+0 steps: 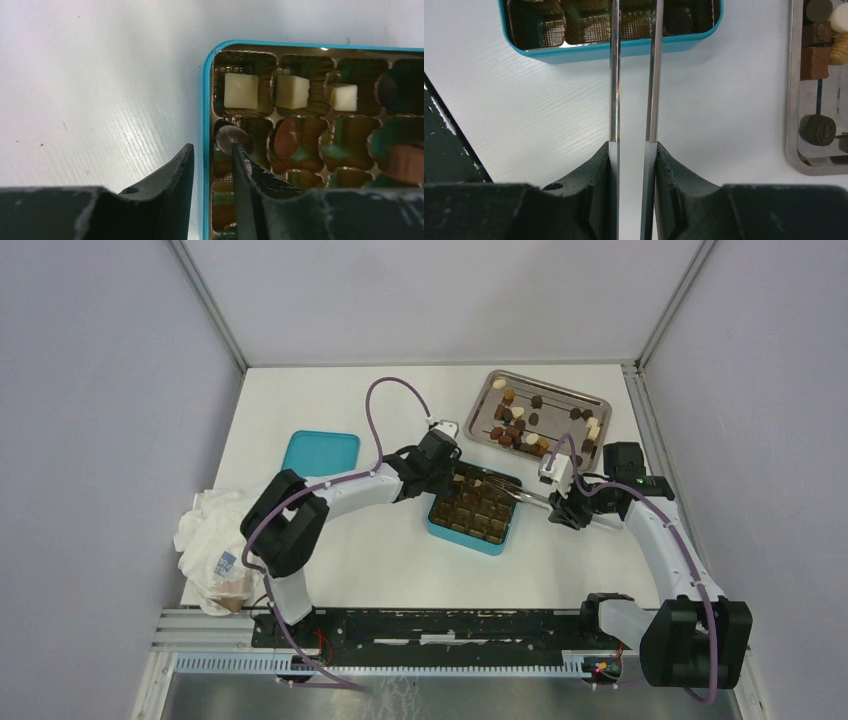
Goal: Pack the chocolate
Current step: Place the fake chocolate in the packing box, then pick up the fake chocolate from the plate.
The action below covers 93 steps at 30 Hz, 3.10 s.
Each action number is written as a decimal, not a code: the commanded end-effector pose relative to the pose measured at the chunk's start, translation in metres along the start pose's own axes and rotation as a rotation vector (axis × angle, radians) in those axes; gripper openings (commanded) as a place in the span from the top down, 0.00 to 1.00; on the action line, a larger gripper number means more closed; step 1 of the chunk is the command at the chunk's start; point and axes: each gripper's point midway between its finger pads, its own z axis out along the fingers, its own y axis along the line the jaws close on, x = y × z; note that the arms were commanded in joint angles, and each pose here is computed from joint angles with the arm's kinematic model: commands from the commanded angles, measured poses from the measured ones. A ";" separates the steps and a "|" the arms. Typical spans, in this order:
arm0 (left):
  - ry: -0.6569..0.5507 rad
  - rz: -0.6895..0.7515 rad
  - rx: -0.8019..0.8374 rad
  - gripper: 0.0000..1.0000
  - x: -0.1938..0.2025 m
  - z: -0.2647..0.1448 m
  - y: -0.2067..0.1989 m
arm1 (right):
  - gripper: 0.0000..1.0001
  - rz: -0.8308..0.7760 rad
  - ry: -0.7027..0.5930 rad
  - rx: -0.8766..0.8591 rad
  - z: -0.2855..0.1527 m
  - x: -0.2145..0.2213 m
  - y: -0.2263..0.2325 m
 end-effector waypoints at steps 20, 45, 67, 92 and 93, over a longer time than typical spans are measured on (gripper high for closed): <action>-0.347 0.098 0.009 0.11 -0.056 -0.174 0.060 | 0.77 -0.004 0.084 -0.011 0.012 0.005 0.002; -0.396 0.278 -0.148 0.08 -0.036 -0.201 0.105 | 0.60 0.147 -0.122 0.188 -0.042 -0.064 -0.076; -0.375 0.258 -0.091 0.08 -0.034 -0.198 0.104 | 0.58 0.396 0.209 0.438 -0.013 0.012 -0.213; -0.361 0.246 -0.081 0.08 -0.034 -0.194 0.108 | 0.54 0.423 0.269 0.334 0.037 0.013 -0.238; -0.362 0.246 -0.080 0.08 -0.034 -0.194 0.107 | 0.54 0.424 0.270 0.331 0.038 0.013 -0.239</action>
